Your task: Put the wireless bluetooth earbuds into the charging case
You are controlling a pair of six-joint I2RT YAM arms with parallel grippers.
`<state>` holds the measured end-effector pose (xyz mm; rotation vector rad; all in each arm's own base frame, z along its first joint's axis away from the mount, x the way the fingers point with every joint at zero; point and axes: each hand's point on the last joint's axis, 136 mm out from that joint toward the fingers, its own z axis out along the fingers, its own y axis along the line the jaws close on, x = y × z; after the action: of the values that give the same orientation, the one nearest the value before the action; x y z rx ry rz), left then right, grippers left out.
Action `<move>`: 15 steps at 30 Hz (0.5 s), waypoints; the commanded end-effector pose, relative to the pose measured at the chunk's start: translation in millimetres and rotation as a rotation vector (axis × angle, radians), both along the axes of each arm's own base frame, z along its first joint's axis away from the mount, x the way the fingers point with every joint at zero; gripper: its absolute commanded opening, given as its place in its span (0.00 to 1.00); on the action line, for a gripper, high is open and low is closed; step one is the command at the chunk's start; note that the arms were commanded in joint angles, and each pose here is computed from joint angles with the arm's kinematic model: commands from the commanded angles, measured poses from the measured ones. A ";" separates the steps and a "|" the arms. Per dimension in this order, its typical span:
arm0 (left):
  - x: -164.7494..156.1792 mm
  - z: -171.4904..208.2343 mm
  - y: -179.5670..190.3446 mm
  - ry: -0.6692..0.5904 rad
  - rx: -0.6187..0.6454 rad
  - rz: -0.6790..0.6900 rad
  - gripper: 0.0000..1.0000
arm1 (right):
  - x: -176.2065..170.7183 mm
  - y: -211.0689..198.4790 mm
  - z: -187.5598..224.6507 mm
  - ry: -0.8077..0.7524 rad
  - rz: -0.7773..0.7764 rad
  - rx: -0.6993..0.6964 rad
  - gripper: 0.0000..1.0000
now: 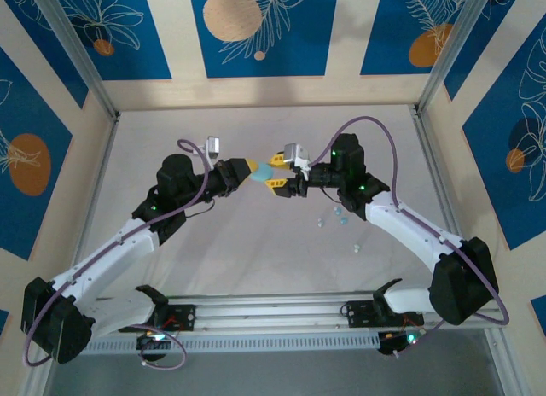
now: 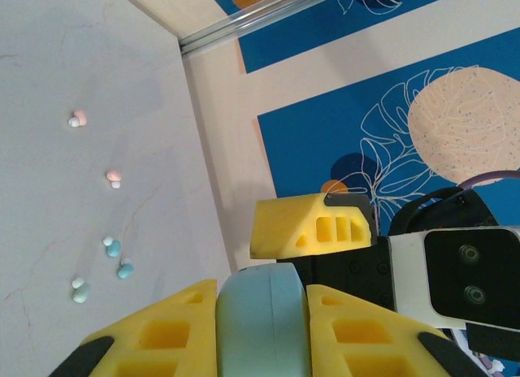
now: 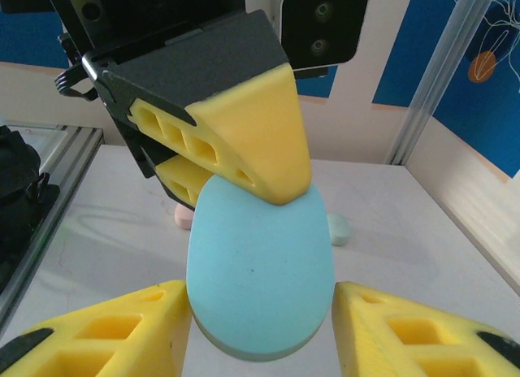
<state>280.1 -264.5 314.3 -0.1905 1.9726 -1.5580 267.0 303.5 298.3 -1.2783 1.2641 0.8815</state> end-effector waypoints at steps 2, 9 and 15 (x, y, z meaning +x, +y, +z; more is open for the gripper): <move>-5.5 11.5 -5.8 -0.027 -0.033 -0.036 0.16 | 5.3 1.2 9.8 -0.003 0.002 0.015 0.45; -5.5 12.9 -6.3 -0.030 -0.037 -0.039 0.17 | 3.7 3.8 12.2 0.007 0.023 0.019 0.48; -5.6 13.3 -7.9 -0.030 -0.037 -0.047 0.17 | 6.2 6.0 9.4 0.014 0.017 0.011 0.44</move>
<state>281.6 -265.1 313.9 -0.2027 1.9726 -1.5648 268.8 307.0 297.2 -1.2861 1.2694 0.9148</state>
